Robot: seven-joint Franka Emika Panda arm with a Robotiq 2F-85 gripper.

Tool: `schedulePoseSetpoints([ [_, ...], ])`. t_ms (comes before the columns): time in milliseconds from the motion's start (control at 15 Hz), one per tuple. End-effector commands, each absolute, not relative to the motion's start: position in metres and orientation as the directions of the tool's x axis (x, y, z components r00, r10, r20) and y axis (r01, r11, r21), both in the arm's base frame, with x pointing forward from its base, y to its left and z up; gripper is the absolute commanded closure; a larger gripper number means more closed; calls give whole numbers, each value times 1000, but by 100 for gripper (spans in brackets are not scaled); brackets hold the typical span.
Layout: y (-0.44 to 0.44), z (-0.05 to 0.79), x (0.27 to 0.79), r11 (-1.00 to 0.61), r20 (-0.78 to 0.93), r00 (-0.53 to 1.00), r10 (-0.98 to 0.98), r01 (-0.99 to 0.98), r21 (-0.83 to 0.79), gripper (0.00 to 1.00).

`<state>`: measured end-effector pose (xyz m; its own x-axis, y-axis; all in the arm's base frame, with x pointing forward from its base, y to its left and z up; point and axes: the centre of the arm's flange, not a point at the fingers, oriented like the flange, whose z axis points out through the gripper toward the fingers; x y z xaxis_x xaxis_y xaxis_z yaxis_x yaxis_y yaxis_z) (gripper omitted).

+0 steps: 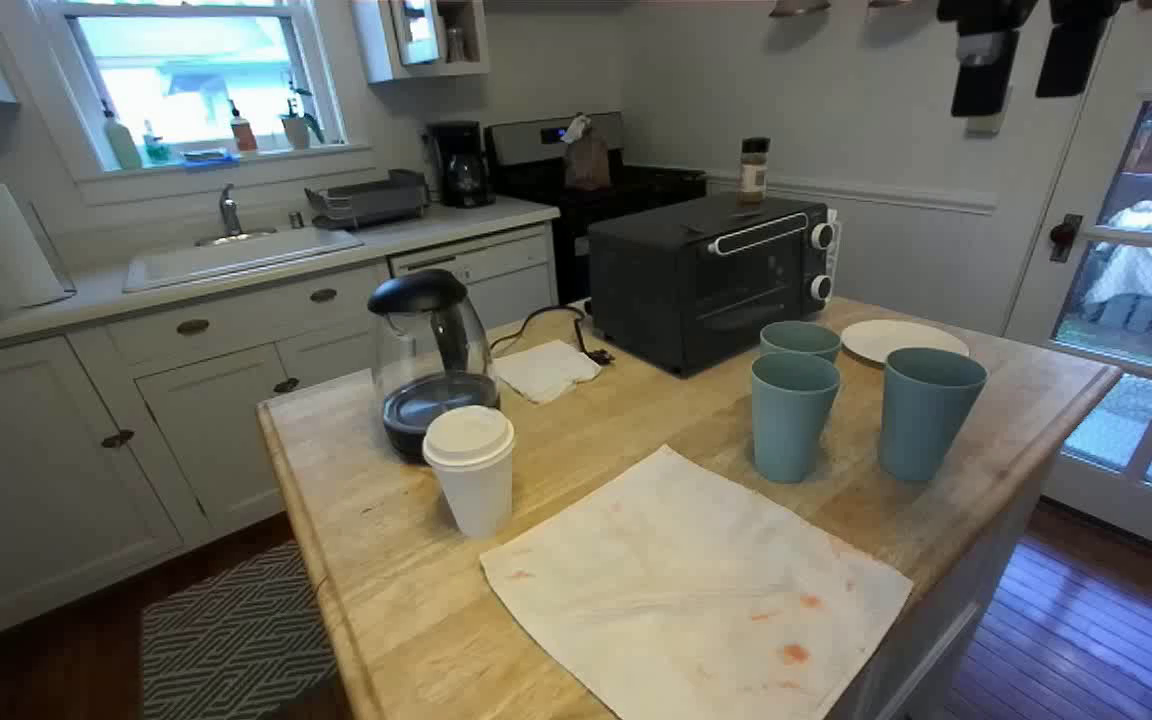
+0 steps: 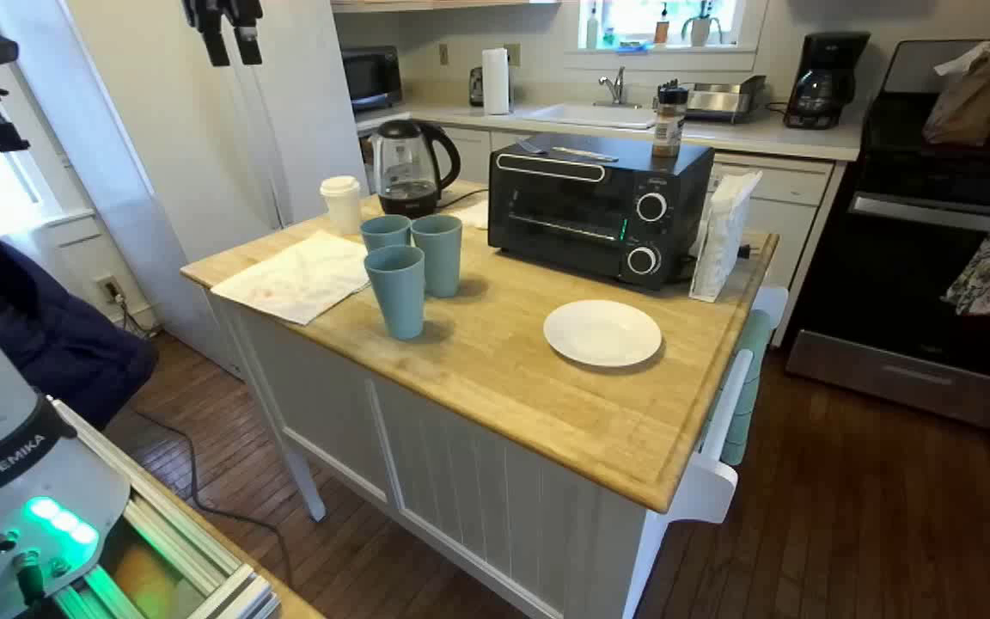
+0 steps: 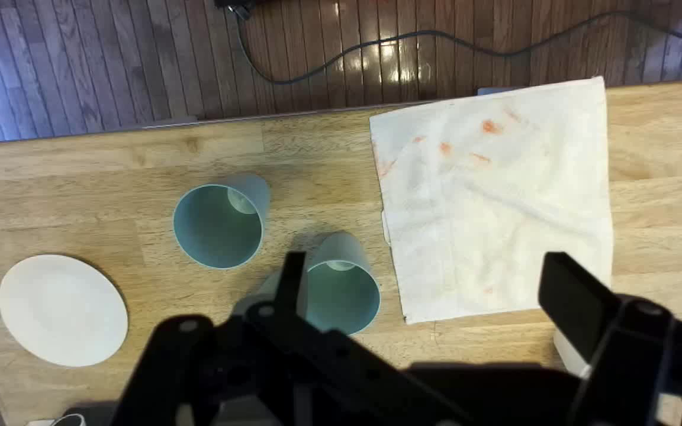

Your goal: Stack the light blue cups on top of each other in a clockwise stacking order starting with the one on the right

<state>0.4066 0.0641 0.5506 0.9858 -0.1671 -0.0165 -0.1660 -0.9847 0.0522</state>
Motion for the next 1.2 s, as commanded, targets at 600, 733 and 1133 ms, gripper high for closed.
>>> schedulePoseSetpoints([
  [600,64,551,407,-985,-16,986,-167,-166,52,0],
  [733,64,551,407,-985,-16,986,-167,-166,52,0],
  [1133,52,536,415,-965,-31,966,-256,-254,61,0],
])
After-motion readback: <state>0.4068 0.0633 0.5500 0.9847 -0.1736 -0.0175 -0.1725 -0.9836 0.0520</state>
